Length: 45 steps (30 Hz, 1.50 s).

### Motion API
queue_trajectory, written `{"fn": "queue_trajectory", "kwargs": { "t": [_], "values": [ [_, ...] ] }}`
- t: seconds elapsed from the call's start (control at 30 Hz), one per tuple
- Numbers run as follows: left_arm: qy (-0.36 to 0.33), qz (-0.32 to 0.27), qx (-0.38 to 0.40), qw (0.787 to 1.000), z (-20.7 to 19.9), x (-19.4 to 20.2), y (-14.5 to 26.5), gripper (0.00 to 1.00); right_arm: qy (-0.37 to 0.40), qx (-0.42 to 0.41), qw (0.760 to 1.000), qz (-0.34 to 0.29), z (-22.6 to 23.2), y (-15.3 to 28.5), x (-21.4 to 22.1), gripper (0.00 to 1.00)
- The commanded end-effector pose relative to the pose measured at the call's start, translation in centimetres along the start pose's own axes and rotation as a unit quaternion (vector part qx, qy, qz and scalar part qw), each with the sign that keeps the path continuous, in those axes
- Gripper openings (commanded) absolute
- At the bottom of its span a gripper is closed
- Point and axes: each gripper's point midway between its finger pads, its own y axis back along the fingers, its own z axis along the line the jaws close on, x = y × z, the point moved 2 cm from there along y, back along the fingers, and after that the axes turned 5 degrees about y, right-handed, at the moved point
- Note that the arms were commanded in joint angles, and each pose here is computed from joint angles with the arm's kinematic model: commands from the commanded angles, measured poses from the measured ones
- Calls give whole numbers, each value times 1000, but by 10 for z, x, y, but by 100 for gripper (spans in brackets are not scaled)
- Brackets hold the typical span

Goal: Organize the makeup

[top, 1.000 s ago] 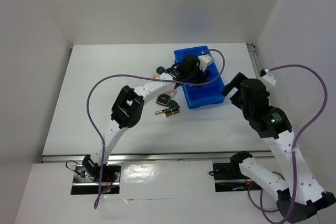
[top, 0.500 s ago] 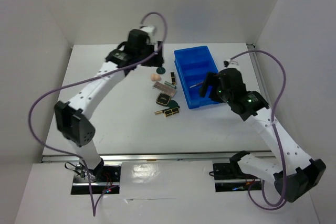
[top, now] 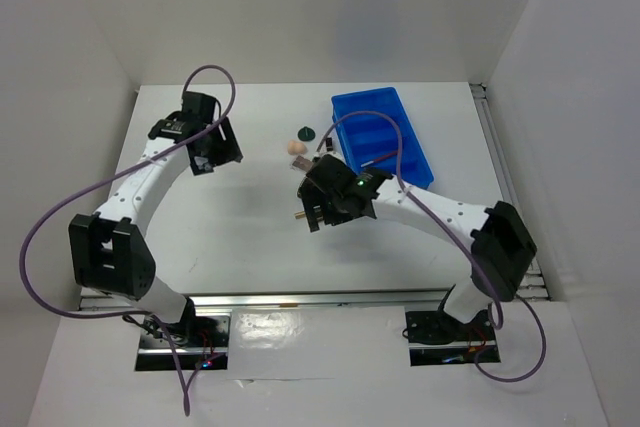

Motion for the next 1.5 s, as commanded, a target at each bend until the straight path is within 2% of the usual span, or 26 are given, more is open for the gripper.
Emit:
{"fn": "queue_trajectory", "kwargs": {
  "t": [0.0, 0.13, 0.37, 0.63, 1.07, 1.47],
  "values": [
    [20, -45, 42, 998, -19, -22, 23, 82, 31, -10, 999, -8, 10, -12, -19, 100],
    [21, -74, 65, 995, -21, -31, 35, 82, 61, 14, 998, -5, 5, -38, -25, 100],
    [19, -49, 47, 997, -17, -24, 25, 82, 75, 22, 997, -21, -3, -70, -40, 100],
    [8, -47, 50, 998, -16, -22, 23, 82, 81, 43, 996, -25, -18, -94, -49, 100],
    [6, -60, 21, 998, -4, -37, 19, 82, 57, 9, 998, -3, -21, -108, -38, 100],
    [14, -68, 14, 998, 6, -44, 21, 82, 51, 27, 998, 25, -28, -122, -19, 100]
  ]
}}
